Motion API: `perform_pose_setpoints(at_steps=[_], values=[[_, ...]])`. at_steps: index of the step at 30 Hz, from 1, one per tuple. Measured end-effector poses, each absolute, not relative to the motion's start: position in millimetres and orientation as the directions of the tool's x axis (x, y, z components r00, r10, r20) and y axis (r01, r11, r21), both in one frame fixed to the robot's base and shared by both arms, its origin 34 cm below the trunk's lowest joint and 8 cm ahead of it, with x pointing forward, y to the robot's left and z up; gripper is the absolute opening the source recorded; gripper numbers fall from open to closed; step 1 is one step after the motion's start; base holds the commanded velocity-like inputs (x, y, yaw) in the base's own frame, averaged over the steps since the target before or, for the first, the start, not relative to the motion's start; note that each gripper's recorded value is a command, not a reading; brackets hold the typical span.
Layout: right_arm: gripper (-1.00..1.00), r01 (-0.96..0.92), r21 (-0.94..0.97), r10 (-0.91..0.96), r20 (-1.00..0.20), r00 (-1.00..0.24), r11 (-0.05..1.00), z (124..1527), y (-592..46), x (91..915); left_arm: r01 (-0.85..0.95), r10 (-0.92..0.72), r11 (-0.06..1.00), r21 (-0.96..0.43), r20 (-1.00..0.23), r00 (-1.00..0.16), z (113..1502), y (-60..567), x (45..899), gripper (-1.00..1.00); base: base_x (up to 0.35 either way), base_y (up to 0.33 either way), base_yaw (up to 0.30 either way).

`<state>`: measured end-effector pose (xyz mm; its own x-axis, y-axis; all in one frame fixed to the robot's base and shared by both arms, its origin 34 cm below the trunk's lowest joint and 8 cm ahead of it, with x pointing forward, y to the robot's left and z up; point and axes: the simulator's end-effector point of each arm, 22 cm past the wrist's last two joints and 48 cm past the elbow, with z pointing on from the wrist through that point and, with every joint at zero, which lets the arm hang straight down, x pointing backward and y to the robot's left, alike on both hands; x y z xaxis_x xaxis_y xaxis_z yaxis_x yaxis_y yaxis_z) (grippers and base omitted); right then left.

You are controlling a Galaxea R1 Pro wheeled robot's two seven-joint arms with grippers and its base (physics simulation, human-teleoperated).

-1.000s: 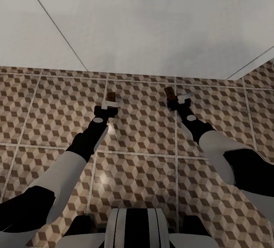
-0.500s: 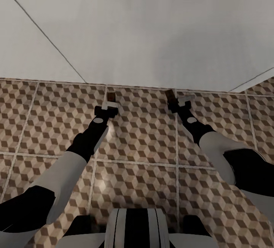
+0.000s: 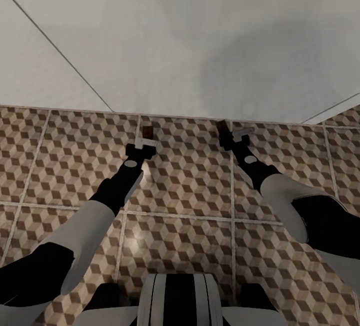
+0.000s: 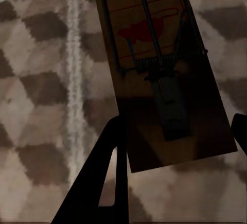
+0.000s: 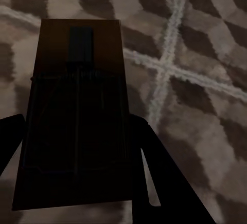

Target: Take the four mousetraps from the cabinet in the bathroom and place them on the bathroom floor. Make sure all four end up on the same floor surface, and ensure that at least two of them are either under or directly next to the same bathroom sink.

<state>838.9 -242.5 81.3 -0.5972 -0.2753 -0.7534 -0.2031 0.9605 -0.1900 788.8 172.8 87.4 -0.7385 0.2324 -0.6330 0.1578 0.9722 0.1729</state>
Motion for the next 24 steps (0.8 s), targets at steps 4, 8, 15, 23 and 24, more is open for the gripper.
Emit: perform_pose_setpoints(at_steps=[4,8,15,23,24], values=[[-1.0,-0.208,-0.182,-0.273,-0.751,-0.602,0.961,80,-235,838,0.159,0.234,0.972,0.175,-0.629,-0.741,85,174,787,-1.0,0.0,0.0,0.0],[-1.0,-0.212,-0.172,-0.267,-0.752,-0.602,0.962,80,-226,837,0.155,0.231,0.973,0.172,-0.64,-0.733,84,175,786,-1.0,0.0,0.0,0.0],[-1.0,-0.219,-0.164,-0.267,-0.734,-0.625,0.962,75,-220,833,0.153,0.227,0.974,0.17,-0.647,-0.728,78,176,781,-1.0,0.0,0.0,0.0],[-1.0,-0.224,-0.159,-0.268,-0.721,-0.639,0.962,72,-216,830,0.153,0.227,0.974,0.17,-0.645,-0.729,77,176,780,-1.0,0.0,0.0,0.0],[-1.0,-0.224,-0.159,-0.268,-0.721,-0.64,0.962,72,-215,830,0.153,0.227,0.974,0.17,-0.645,-0.73,76,176,780,-1.0,0.0,0.0,0.0]])
